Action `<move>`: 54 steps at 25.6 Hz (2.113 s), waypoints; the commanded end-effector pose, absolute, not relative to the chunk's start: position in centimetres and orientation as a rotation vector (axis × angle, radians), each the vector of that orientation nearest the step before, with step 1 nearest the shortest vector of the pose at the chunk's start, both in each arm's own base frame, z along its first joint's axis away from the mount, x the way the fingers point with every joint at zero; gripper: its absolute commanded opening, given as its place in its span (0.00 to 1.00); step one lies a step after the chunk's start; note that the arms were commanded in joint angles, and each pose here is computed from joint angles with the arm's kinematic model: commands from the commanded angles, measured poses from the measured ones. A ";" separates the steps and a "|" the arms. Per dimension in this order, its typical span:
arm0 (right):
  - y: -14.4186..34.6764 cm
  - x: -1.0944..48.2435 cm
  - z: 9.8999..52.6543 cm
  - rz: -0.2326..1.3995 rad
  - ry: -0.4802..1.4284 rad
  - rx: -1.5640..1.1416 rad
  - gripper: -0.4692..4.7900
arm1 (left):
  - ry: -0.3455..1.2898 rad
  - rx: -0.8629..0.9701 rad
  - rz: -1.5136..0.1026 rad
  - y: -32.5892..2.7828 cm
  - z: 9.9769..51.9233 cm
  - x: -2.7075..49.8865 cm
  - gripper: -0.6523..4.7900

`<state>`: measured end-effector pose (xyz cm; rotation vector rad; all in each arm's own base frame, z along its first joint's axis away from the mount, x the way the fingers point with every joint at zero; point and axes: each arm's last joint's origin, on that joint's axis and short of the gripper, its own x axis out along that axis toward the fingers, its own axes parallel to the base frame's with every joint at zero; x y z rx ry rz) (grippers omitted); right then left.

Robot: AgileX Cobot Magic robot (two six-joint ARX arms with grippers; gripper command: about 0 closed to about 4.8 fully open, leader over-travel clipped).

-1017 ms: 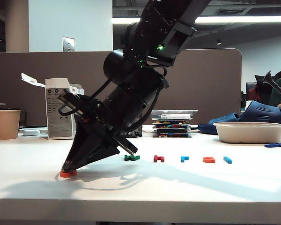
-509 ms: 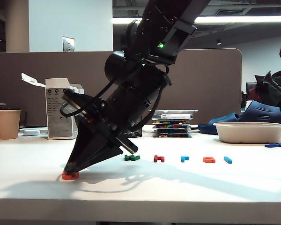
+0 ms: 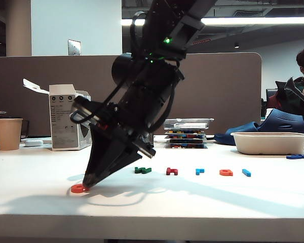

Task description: Select the appropriate letters from the row of letter magnets placed on the table to arrange into the word "car".

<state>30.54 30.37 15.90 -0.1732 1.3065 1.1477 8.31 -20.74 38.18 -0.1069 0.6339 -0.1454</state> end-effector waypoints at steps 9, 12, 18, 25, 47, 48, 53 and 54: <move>30.2 30.8 16.5 1.100 1.299 -0.215 0.08 | 0.624 -0.105 -0.141 -20.6 38.3 8.3 0.11; 30.0 30.8 16.7 1.095 1.306 -0.212 0.08 | 0.624 -0.105 -0.141 -20.6 38.3 8.3 0.11; 29.7 30.2 16.7 1.110 1.381 -0.193 0.08 | 0.624 -0.105 -0.141 -20.6 38.3 8.3 0.11; 30.0 30.1 16.8 1.130 1.370 -0.186 0.08 | 0.624 -0.105 -0.141 -20.6 38.3 8.3 0.11; 30.4 30.4 16.7 1.151 1.325 -0.162 0.08 | 0.624 -0.105 -0.141 -20.6 38.3 8.3 0.11; 30.4 30.4 16.7 1.150 1.325 -0.162 0.08 | 0.624 -0.105 -0.141 -20.6 38.3 8.3 0.11; 30.4 30.5 16.5 1.148 1.332 -0.159 0.08 | 0.624 -0.105 -0.141 -20.6 38.3 8.3 0.11; 30.4 30.4 16.4 1.151 1.336 -0.154 0.08 | 0.624 -0.105 -0.141 -20.6 38.3 8.3 0.11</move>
